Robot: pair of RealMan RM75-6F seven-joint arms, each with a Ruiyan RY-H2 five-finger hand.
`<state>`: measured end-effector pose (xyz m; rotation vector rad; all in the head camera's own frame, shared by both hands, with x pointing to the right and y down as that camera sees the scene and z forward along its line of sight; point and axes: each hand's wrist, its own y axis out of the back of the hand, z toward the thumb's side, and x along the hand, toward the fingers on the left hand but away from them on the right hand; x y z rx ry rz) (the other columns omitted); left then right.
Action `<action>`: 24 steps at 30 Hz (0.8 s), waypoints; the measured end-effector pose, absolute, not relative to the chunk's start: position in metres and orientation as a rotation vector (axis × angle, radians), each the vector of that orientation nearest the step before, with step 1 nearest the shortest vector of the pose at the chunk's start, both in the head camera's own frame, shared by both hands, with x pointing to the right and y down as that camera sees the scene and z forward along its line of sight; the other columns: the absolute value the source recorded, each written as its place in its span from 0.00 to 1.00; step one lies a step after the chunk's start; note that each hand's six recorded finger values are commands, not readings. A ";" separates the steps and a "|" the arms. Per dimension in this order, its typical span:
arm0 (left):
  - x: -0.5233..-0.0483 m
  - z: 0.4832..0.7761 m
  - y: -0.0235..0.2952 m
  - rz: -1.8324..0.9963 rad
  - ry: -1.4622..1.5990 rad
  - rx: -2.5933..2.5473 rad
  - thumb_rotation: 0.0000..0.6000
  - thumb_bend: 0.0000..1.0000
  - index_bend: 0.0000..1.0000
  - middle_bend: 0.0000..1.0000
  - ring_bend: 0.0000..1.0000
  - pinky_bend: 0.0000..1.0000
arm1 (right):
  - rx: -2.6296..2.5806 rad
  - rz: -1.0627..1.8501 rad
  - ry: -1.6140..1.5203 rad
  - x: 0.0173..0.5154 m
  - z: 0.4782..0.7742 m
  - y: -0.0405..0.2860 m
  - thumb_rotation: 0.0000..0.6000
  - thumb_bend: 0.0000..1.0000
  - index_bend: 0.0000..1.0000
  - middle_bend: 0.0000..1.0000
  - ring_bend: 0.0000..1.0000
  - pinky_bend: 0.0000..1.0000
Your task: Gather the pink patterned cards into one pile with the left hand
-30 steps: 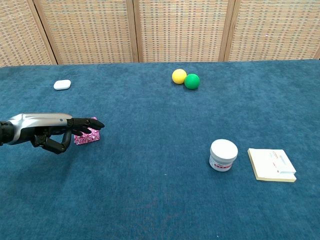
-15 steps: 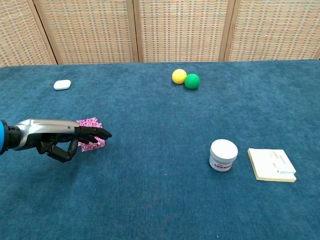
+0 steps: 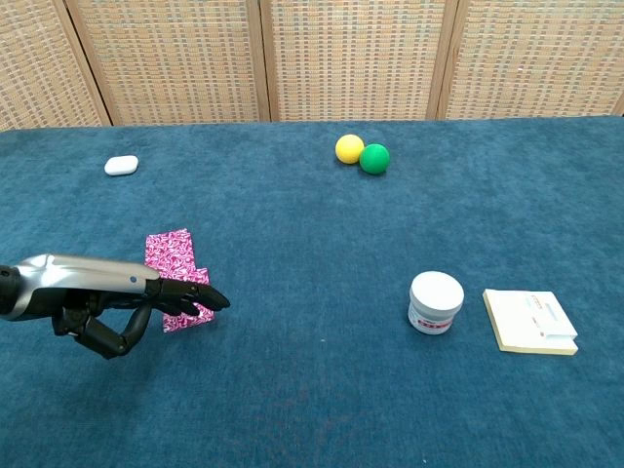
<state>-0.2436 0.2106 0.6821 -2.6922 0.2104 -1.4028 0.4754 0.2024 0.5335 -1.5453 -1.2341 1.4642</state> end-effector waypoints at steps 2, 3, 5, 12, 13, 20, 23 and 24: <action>-0.240 0.677 0.215 -1.384 0.183 -2.699 1.00 1.00 0.00 0.00 0.00 0.00 | -1.546 1.465 -1.234 0.476 0.534 0.202 1.00 0.00 0.00 0.00 0.00 0.00; -0.239 0.673 0.217 -1.374 0.169 -2.703 1.00 1.00 0.00 0.00 0.00 0.00 | -1.546 1.466 -1.234 0.476 0.534 0.202 1.00 0.00 0.00 0.00 0.00 0.00; -0.237 0.668 0.221 -1.360 0.145 -2.709 1.00 1.00 0.00 0.00 0.00 0.00 | -1.547 1.465 -1.234 0.476 0.534 0.202 1.00 0.00 0.00 0.00 0.00 0.00; -0.231 0.654 0.225 -1.299 0.122 -2.715 1.00 1.00 0.00 0.00 0.00 0.00 | -1.547 1.465 -1.236 0.476 0.534 0.203 1.00 0.00 0.00 0.00 0.00 0.00; -0.231 0.653 0.222 -1.285 0.148 -2.713 1.00 1.00 0.00 0.00 0.00 0.00 | -1.547 1.465 -1.237 0.476 0.534 0.203 1.00 0.00 0.00 0.00 0.00 0.00; -0.245 0.658 0.188 -1.286 0.347 -2.667 1.00 1.00 0.00 0.00 0.00 0.00 | -1.550 1.464 -1.234 0.475 0.534 0.203 1.00 0.00 0.00 0.00 0.00 0.00; -0.255 0.667 0.171 -1.319 0.428 -2.636 1.00 1.00 0.00 0.00 0.00 0.00 | -1.549 1.467 -1.234 0.476 0.534 0.202 1.00 0.00 0.00 0.00 0.00 0.00; -0.259 0.670 0.167 -1.330 0.450 -2.625 1.00 1.00 0.00 0.00 0.00 0.00 | -1.549 1.468 -1.233 0.476 0.535 0.202 1.00 0.00 0.00 0.00 0.00 0.00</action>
